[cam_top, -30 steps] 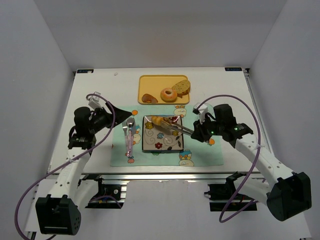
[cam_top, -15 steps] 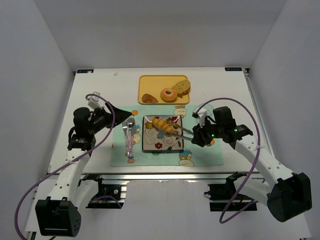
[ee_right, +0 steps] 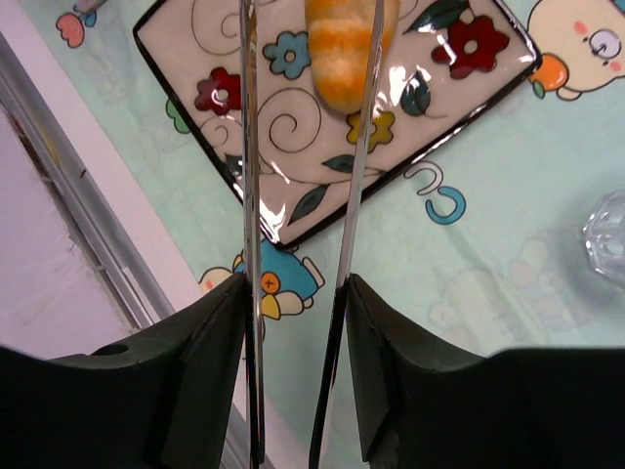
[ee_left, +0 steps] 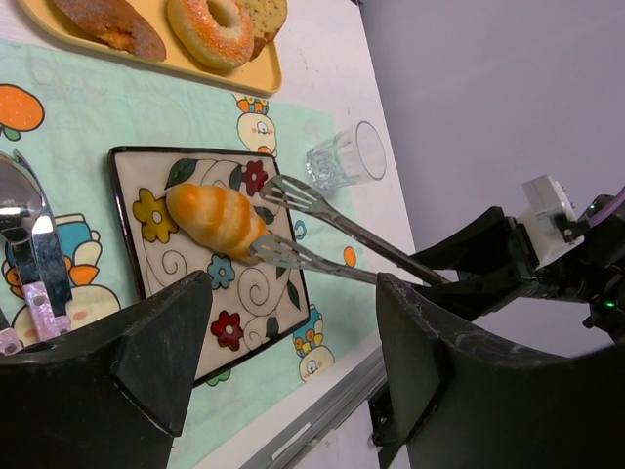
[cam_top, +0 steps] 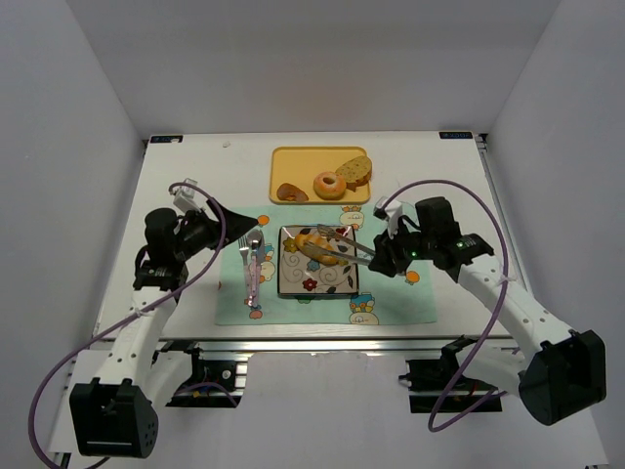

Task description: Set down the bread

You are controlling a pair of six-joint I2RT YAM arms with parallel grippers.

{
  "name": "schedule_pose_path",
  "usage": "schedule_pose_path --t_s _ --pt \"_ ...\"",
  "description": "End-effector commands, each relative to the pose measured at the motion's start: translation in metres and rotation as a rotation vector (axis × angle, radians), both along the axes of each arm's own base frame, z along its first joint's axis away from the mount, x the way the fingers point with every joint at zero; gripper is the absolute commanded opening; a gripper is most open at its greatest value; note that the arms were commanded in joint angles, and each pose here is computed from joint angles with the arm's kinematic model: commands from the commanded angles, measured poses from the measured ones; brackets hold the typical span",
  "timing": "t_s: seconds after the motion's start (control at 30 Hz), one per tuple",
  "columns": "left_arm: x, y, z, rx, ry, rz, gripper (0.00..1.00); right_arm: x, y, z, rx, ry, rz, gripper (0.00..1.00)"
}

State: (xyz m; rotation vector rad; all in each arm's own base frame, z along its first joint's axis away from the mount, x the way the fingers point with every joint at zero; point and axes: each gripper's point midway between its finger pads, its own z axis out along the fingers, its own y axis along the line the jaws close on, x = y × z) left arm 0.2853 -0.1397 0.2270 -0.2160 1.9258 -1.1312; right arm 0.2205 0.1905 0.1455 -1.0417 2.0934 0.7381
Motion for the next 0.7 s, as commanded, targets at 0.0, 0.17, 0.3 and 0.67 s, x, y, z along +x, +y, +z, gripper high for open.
schedule_pose_path --t_s 0.0,0.17,0.3,0.67 --pt "0.0 -0.003 0.002 0.0 -0.011 -0.018 0.78 0.02 0.015 0.033 0.073 -0.076 0.006 0.49" --pt "0.003 -0.003 0.004 -0.002 -0.033 -0.021 0.78 0.039 0.025 0.044 0.11 -0.098 -0.015 0.49" --pt "0.003 -0.004 0.002 -0.005 -0.029 -0.023 0.78 0.059 0.033 0.049 0.14 -0.098 -0.06 0.48" --pt "-0.005 -0.001 -0.001 -0.007 -0.022 -0.002 0.78 0.134 0.065 0.052 0.185 -0.074 -0.141 0.48"
